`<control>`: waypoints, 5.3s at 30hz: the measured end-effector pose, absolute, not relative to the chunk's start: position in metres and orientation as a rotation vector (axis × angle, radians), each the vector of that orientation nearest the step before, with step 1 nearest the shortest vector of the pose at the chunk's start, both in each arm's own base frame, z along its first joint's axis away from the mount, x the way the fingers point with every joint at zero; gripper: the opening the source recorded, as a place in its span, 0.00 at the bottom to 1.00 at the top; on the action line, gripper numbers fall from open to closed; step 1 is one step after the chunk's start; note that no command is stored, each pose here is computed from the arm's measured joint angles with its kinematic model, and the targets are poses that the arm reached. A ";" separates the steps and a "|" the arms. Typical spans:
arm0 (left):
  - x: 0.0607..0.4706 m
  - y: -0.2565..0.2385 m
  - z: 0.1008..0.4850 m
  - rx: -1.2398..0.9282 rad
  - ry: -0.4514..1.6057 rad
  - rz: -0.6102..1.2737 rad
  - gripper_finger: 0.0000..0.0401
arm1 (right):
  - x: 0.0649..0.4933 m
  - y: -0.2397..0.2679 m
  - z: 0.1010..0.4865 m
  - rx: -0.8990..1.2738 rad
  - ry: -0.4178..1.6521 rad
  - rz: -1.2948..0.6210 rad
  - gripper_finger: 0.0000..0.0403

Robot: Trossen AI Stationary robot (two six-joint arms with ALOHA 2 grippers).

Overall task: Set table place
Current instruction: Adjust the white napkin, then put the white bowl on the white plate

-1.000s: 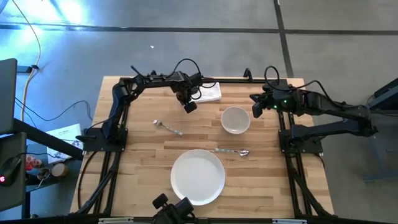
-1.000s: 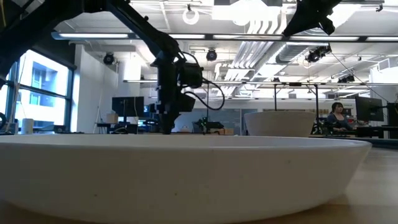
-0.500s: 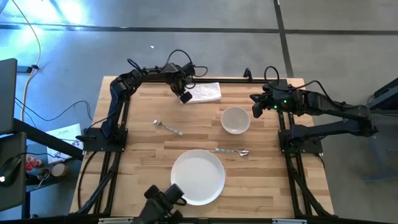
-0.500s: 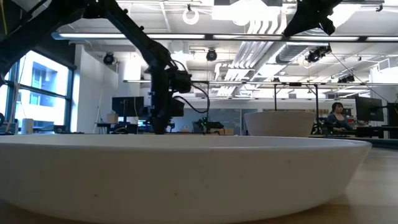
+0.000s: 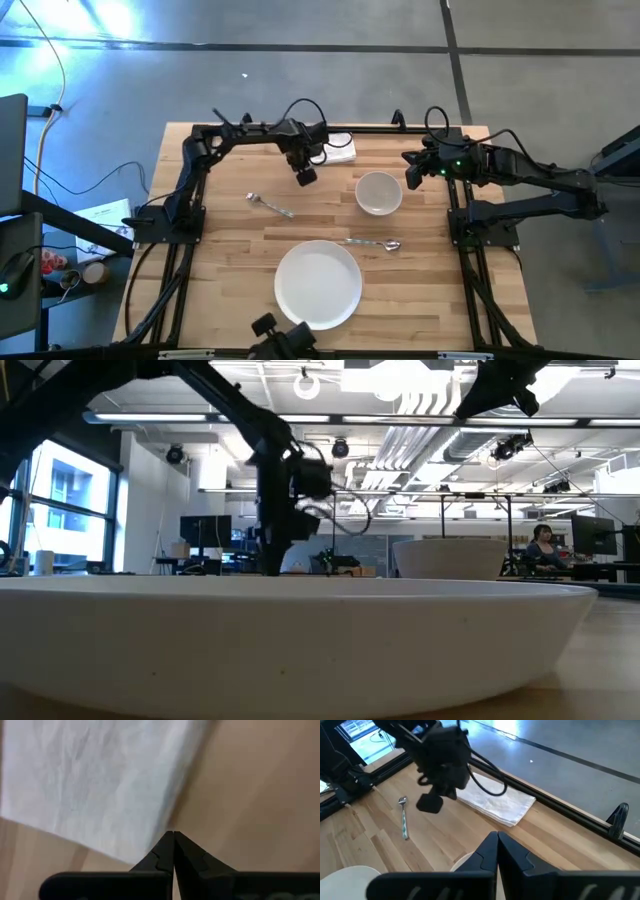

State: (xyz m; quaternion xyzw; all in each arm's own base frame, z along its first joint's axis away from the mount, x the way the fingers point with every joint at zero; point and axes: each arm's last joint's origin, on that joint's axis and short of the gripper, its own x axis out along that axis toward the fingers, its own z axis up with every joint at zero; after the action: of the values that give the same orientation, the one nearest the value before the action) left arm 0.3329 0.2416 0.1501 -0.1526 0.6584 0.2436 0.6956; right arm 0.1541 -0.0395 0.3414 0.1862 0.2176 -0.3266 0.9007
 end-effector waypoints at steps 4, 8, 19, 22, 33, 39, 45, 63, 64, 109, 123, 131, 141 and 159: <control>0.328 0.254 0.137 -0.381 1.480 0.563 0.00 | 0.154 -0.039 0.341 0.389 0.449 -0.677 0.00; 0.319 0.267 0.134 -0.437 1.464 0.569 0.00 | 0.154 -0.039 0.341 0.407 0.446 -0.672 0.00; 0.334 0.271 0.201 -0.365 1.421 0.618 0.00 | 0.149 -0.037 0.328 0.490 0.600 -0.654 0.00; 0.346 0.253 0.234 -0.311 1.378 0.592 0.00 | 0.148 -0.037 0.321 0.520 0.689 -0.672 0.00; 0.360 0.182 0.294 -0.249 1.324 0.527 0.00 | 0.157 -0.038 0.309 0.547 0.814 -0.658 0.00; 0.353 0.139 0.321 -0.194 1.332 0.552 0.00 | 0.169 -0.040 0.297 0.563 0.940 -0.555 0.03; 0.334 0.116 0.343 -0.185 1.342 0.614 0.02 | 0.182 -0.056 0.280 0.611 1.062 -0.580 0.20; 0.269 0.090 0.350 -0.246 1.286 0.753 0.22 | 0.212 -0.103 0.234 0.623 1.227 -0.670 0.45; 0.265 0.088 0.348 -0.254 1.272 0.757 0.22 | 0.214 -0.105 0.231 0.621 1.239 -0.670 0.45; 0.239 0.080 0.341 -0.260 1.254 0.749 0.23 | 0.326 -0.015 0.279 0.600 1.110 -0.320 0.00; 0.238 0.080 0.341 -0.230 1.276 0.714 0.23 | 0.411 0.072 0.228 0.541 1.251 -0.157 0.00; 0.238 0.079 0.341 -0.225 1.295 0.660 0.23 | 0.429 0.127 0.217 0.511 1.261 -0.099 0.00; 0.236 0.078 0.340 -0.227 1.329 0.650 0.23 | 0.425 0.143 0.183 0.444 1.376 -0.177 0.00; 0.236 0.078 0.340 -0.238 1.325 0.638 0.23 | 0.432 0.134 0.202 0.367 1.330 -0.108 0.13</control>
State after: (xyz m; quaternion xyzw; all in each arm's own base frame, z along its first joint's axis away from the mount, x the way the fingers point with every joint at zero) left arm 0.2362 0.0776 0.3402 -0.1085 0.6029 0.2901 0.7353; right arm 0.4323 0.1344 0.2022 0.1690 0.6131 -0.0498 0.7701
